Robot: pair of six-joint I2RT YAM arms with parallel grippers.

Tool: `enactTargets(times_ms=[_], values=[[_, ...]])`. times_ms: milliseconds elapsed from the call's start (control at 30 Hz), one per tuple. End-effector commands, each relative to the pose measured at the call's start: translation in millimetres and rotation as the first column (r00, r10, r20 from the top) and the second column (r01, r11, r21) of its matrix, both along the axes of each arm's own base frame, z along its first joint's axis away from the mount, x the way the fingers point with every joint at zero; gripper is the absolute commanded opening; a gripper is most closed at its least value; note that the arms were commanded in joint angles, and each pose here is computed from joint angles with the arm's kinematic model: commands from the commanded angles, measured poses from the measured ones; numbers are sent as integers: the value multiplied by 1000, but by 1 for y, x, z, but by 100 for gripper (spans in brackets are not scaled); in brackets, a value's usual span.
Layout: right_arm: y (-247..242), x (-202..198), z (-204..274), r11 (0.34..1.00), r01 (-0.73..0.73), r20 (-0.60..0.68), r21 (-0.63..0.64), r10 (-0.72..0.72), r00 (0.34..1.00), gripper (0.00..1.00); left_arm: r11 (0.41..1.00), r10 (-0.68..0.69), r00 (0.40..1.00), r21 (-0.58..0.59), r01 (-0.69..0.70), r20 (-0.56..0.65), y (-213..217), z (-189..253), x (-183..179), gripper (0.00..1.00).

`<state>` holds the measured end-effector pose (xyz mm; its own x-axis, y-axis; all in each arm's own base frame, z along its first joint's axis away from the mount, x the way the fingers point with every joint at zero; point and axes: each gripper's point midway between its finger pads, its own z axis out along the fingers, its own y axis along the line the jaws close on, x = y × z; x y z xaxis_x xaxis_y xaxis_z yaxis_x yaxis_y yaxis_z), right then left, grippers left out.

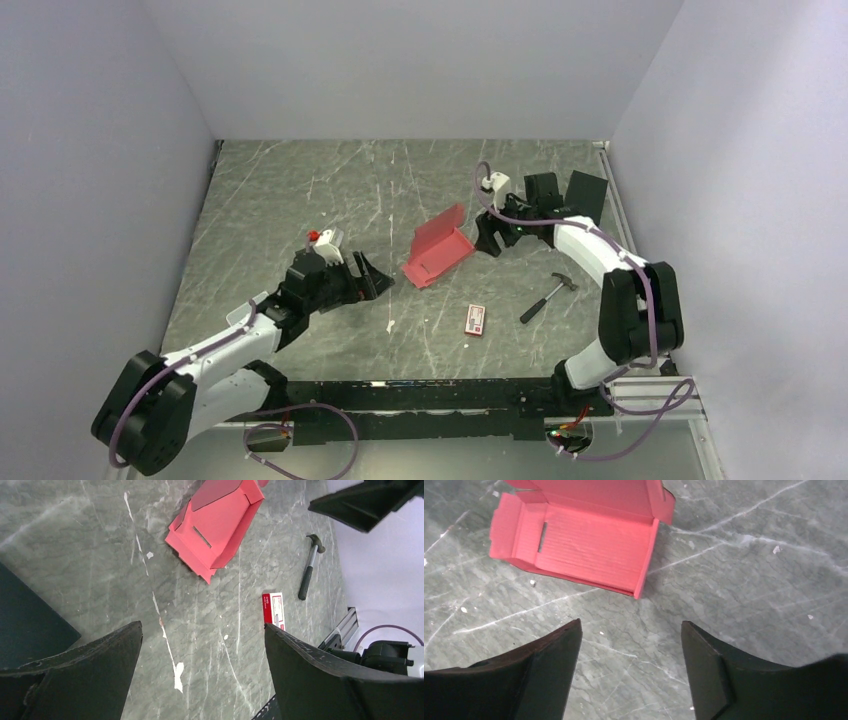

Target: Fold the paper box

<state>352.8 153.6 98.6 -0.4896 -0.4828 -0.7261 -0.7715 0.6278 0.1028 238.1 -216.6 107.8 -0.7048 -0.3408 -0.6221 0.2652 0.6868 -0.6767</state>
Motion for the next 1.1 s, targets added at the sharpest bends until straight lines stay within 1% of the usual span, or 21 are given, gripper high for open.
enactTargets(times_ms=[0, 33, 67, 133, 167, 267, 333, 367, 433, 500, 533, 600, 833, 900, 1067], values=[[26, 7, 36, 979, -101, 196, 178, 65, 979, 88, 994, 16, 998, -105, -10, 54, -12, 20, 14, 94], [32, 10, 36, 972, -106, 187, 211, 66, 980, 95, 994, 22, 999, -106, -17, 44, -12, 18, 16, 92], [36, 15, 30, 967, -100, 144, 233, 68, 987, 96, 994, 25, 999, -109, -21, 37, -13, 17, 18, 90], [39, 30, 14, 970, -21, 8, 241, 20, 1000, 89, 993, 28, 999, -117, -26, 22, -16, 16, 21, 87], [37, 39, 3, 975, 27, -31, 222, -20, 999, 86, 992, 32, 999, -119, -31, 11, -17, 14, 23, 85], [32, 59, -12, 980, 107, -7, 168, -107, 994, 81, 993, 50, 998, -107, -53, -34, -18, 4, 26, 80], [33, 64, -21, 983, 119, -27, 143, -116, 993, 73, 992, 60, 997, -107, -66, -55, -18, 0, 27, 78], [35, 64, -26, 984, 119, -36, 130, -116, 993, 72, 992, 64, 996, -108, -70, -61, -18, -2, 28, 78], [39, 64, -32, 987, 119, -51, 104, -114, 992, 69, 992, 64, 996, -106, -70, -65, -18, -2, 29, 74], [42, 65, -35, 988, 126, -52, 86, -122, 991, 68, 992, 67, 996, -103, -74, -66, -19, -2, 31, 73], [43, 65, -36, 989, 132, -52, 73, -128, 990, 67, 991, 65, 996, -109, -72, -66, -20, -1, 31, 71], [45, 67, -41, 989, 141, -55, 39, -139, 989, 62, 990, 60, 996, -123, -69, -70, -22, -2, 32, 67], [47, 67, -56, 985, 162, -65, -52, -165, 984, 41, 988, 38, 995, -148, -51, -91, -28, -6, 31, 64], [46, 65, -59, 984, 163, -77, -69, -168, 983, 38, 988, 33, 996, -148, -46, -87, -29, -5, 31, 64], [45, 61, -65, 981, 166, -89, -101, -176, 980, 35, 988, 19, 996, -151, -31, -82, -33, -4, 30, 64]])
